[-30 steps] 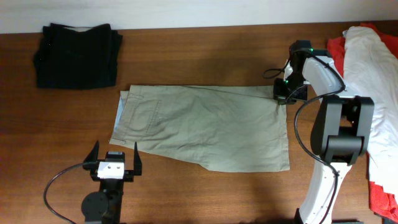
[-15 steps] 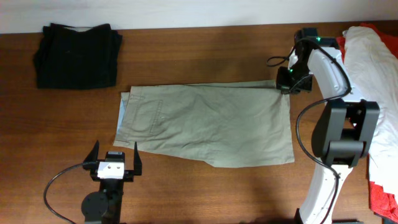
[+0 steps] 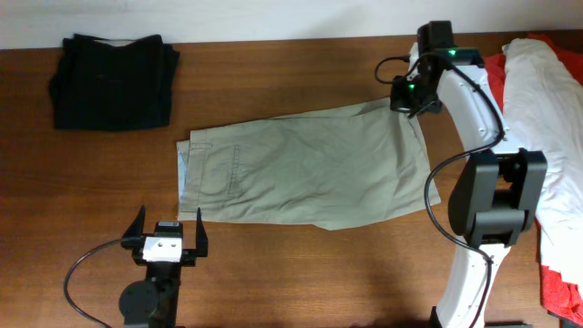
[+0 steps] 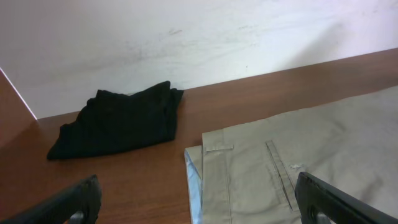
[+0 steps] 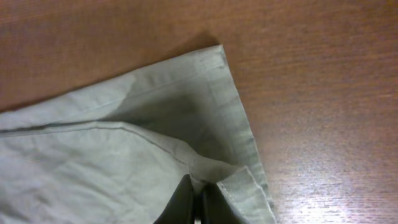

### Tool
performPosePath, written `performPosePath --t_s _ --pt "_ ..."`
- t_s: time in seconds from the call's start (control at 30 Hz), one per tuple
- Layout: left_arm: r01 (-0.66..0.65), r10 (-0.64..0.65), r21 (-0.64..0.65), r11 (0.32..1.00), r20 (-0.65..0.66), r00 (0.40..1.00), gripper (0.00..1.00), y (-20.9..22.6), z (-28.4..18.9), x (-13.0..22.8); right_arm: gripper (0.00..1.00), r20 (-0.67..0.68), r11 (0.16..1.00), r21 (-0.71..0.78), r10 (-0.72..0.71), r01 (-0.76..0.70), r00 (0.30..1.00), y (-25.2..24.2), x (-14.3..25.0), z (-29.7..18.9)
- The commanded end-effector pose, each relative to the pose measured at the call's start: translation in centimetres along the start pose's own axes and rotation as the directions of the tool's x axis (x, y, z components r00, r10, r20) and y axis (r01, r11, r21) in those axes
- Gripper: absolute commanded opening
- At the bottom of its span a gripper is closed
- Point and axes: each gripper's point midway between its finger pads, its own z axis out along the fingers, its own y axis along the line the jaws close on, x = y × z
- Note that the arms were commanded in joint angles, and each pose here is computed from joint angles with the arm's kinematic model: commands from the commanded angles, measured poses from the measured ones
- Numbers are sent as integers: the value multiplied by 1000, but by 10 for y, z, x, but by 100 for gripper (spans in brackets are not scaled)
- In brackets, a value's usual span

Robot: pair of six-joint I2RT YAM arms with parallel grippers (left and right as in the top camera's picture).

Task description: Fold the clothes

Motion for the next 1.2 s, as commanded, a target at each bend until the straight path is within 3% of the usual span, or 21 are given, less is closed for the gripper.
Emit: performPosePath --t_s 0.0,0.03,0.07,0.23,0.37,0.63,0.77,0.87,1.0,1.17 --pt "-12 12 -11 1000 -5 1000 99 2 0 3 20 24 995 92 43 -45 999 -13 -4 8" --pt "-12 12 -11 1000 -5 1000 99 2 0 3 37 17 995 90 44 -45 999 -13 -3 15" --pt "-12 12 -11 1000 -5 1000 99 2 0 3 68 11 995 93 44 -45 999 -14 -3 20" --pt "-12 12 -11 1000 -5 1000 99 2 0 3 80 30 990 96 100 -103 994 -20 -8 3" --pt "-13 13 -20 1000 3 1000 99 4 0 1 99 39 985 71 156 -158 987 -25 -14 -35" --pt "-7 8 -41 999 26 1000 99 8 0 -5 99 63 979 150 130 -138 990 -38 -19 -63" --pt "51 -81 138 989 215 973 99 -18 -7 -52 99 70 975 174 128 -139 989 -42 -20 -64" --pt "72 -117 180 981 251 961 99 -22 -12 -66 99 69 975 173 128 -139 989 -42 -20 -64" --pt "103 -138 190 976 180 974 99 -21 -9 -72 99 93 961 237 124 -143 988 -53 -23 -66" --pt "159 -143 206 966 -87 986 99 -19 14 -84 99 126 941 304 117 -150 985 -65 -28 -70"
